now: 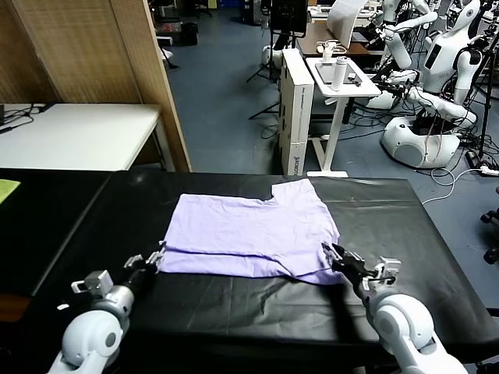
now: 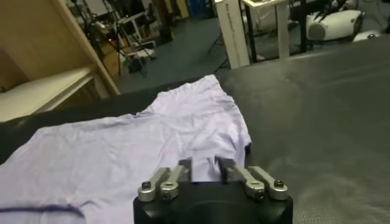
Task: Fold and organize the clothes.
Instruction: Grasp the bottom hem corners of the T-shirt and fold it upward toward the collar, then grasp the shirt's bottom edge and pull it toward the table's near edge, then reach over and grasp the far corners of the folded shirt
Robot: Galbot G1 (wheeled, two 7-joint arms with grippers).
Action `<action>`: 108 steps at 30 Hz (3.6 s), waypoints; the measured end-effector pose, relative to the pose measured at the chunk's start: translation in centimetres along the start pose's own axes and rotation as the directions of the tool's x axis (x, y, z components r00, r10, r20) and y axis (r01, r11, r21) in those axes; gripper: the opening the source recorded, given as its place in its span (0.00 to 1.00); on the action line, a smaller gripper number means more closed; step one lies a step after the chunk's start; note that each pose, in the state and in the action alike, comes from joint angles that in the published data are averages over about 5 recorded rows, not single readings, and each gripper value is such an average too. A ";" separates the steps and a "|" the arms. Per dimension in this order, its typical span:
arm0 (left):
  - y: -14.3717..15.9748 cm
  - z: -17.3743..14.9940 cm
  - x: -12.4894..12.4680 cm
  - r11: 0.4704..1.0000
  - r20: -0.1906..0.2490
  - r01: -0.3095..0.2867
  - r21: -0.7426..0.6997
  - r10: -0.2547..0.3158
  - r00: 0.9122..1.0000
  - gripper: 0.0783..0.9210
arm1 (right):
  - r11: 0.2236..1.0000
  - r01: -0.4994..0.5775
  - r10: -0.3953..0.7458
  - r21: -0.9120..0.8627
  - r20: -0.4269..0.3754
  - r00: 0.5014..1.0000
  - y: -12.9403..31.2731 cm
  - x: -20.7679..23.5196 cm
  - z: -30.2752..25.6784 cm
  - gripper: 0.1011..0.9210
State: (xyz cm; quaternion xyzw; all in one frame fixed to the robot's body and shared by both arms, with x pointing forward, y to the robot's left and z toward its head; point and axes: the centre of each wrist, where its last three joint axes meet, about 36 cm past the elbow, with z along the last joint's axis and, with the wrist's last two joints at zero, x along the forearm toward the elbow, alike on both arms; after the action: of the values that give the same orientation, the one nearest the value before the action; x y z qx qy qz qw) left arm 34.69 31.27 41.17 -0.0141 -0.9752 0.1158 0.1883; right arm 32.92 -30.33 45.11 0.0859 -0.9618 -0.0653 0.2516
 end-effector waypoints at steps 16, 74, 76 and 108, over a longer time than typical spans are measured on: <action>0.0 2.9 2.2 1.000 -0.064 0.006 -0.015 -0.007 0.998 0.97 | 0.998 0.014 -0.010 0.062 -0.067 0.998 0.9 1.4 2.4 0.55; -1.3 1.7 13.3 0.977 -0.186 0.158 -0.143 -0.183 0.965 0.95 | 0.997 0.001 0.011 0.074 -0.167 0.986 4.7 10.7 -1.8 0.98; -1.5 1.0 13.3 0.977 -0.171 0.152 -0.148 -0.177 0.969 0.97 | 0.997 0.012 -0.001 0.078 -0.143 0.990 4.2 9.9 -2.5 0.98; -0.7 -7.3 -6.9 0.996 -0.106 -0.036 -0.075 0.028 0.994 0.98 | 0.994 0.013 -0.001 0.111 -0.102 0.995 -0.3 -15.1 -10.4 0.98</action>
State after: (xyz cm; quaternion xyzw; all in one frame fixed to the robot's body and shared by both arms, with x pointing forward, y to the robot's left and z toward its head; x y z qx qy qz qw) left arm 43.85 31.69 45.44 -0.0431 -0.9673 0.0802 0.2366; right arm 51.08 -28.46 46.93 0.1064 -0.9495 -0.0079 0.2949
